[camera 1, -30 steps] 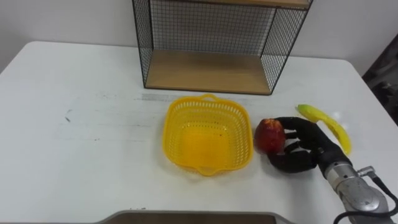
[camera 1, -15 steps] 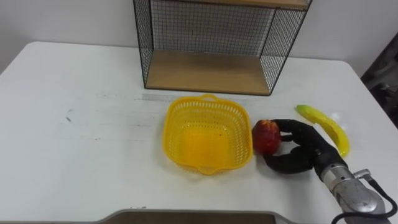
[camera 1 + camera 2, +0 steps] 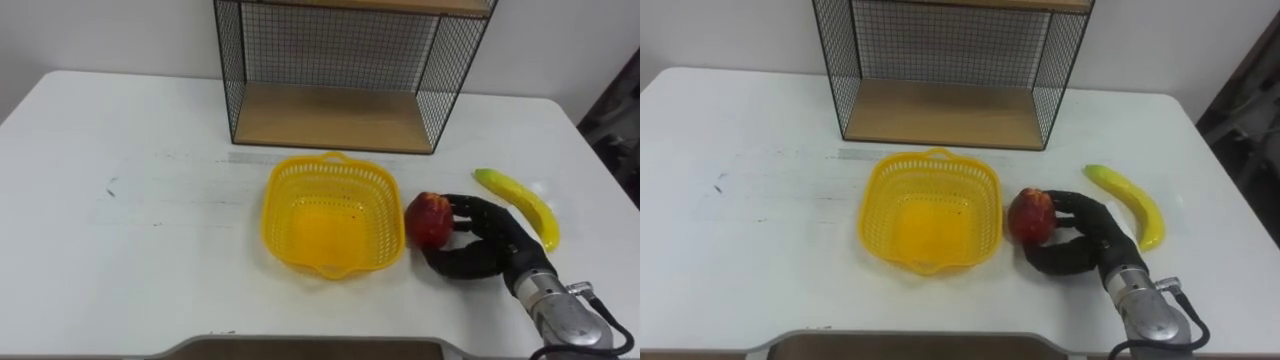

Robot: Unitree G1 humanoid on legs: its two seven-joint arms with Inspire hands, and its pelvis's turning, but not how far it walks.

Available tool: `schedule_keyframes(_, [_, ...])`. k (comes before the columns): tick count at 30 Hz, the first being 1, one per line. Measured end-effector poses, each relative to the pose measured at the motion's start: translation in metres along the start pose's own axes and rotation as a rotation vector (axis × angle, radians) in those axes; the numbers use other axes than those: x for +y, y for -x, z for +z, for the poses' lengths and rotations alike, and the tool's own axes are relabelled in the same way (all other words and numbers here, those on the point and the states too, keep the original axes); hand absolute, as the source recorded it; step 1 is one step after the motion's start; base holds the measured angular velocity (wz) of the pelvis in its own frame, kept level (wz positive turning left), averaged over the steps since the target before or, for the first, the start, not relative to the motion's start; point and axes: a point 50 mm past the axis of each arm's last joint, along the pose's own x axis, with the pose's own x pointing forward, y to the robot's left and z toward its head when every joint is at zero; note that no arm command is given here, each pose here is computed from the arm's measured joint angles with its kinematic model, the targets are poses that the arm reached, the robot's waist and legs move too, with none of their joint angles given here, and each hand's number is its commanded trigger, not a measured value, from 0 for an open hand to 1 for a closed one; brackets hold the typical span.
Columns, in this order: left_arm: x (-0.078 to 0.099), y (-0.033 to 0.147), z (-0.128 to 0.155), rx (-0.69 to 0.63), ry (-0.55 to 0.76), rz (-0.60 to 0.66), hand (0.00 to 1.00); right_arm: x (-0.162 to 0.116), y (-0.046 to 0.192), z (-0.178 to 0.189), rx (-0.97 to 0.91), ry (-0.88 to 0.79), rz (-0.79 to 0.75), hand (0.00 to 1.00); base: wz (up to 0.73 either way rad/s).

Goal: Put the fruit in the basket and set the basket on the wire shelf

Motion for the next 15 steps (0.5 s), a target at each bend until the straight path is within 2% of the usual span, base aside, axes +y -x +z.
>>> schedule_keyframes(5, [0.002, 0.000, 0.000, -0.004, 0.011, 0.016, 0.00, -0.004, 0.000, 0.000, 0.000, -0.004, -0.037, 1.00, 0.00])
schedule_keyframes(15, [-0.001, 0.000, 0.000, -0.011, 0.014, 0.046, 0.00, -0.028, 0.004, 0.010, -0.050, -0.059, -0.247, 1.00, -0.01])
